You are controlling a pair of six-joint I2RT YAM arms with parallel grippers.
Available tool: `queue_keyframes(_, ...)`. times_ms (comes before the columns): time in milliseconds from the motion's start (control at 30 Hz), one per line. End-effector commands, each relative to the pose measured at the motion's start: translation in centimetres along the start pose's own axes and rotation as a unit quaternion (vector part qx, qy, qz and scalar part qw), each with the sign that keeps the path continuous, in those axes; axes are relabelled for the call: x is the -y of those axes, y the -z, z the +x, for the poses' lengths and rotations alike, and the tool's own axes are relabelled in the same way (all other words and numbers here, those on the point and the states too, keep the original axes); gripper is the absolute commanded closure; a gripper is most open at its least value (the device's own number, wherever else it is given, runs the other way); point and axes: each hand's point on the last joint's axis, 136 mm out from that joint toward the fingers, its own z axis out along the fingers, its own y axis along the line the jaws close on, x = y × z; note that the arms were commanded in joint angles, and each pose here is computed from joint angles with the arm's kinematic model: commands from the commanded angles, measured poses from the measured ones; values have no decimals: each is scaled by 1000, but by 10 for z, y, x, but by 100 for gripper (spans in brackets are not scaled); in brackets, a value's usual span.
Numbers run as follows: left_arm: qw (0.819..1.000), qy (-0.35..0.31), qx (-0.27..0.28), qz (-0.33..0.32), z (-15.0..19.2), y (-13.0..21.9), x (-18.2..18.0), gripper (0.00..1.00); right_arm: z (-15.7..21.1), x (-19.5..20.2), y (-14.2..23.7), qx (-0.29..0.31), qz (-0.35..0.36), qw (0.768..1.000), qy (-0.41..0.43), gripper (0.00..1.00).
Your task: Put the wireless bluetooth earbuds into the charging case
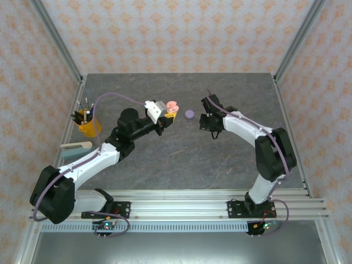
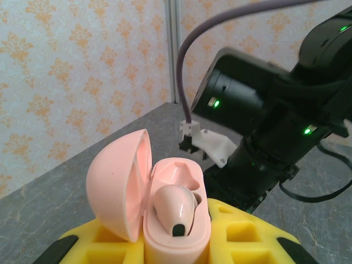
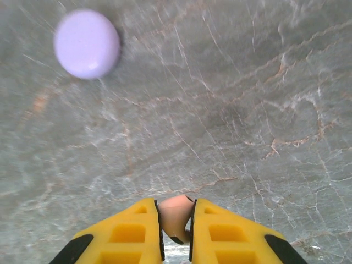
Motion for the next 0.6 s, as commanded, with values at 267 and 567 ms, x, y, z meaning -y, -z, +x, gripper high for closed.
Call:
queue_keyframes(267,1000,1,23,1,-21,-3,-5,100,-58,-29,99,156,-100,982,-23,83)
queue_keyframes(567,999,4,30,27,-23,-17,6,100,-87,-58,185,222,-187,957,-11,82)
